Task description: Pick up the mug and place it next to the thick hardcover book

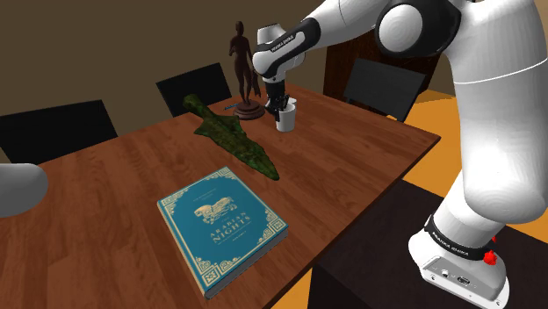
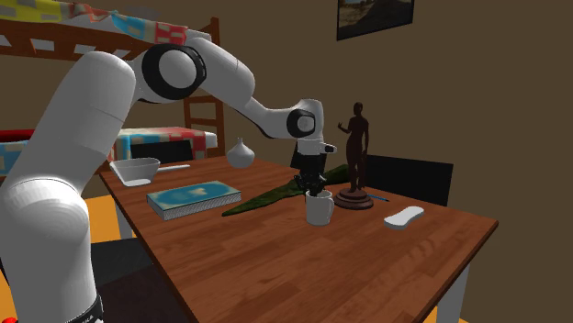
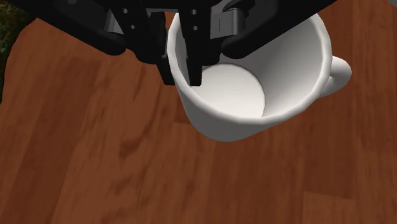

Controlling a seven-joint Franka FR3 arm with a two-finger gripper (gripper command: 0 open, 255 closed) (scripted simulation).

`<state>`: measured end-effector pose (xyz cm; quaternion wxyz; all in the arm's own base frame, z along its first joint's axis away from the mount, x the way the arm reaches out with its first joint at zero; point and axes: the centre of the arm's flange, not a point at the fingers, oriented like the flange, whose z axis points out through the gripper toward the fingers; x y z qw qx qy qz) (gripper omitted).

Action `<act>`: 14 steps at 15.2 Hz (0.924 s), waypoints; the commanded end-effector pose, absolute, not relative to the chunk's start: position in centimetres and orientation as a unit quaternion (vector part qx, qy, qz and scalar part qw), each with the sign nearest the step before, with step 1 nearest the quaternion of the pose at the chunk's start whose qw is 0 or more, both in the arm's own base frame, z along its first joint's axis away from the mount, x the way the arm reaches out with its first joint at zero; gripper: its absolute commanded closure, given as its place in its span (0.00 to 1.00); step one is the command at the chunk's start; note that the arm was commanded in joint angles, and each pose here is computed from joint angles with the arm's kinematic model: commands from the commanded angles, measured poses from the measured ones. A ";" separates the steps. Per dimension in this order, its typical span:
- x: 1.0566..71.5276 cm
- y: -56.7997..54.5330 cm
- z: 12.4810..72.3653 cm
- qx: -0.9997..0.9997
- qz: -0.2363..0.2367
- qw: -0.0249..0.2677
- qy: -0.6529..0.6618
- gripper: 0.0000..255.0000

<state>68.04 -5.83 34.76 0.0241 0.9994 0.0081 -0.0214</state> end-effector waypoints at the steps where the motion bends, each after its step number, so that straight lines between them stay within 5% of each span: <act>1: 68.0 -5.8 34.8 0.999 -0.021 0.024 0.008 1.00; 14: 68.0 -5.8 39.0 0.999 -0.021 0.024 0.008 1.00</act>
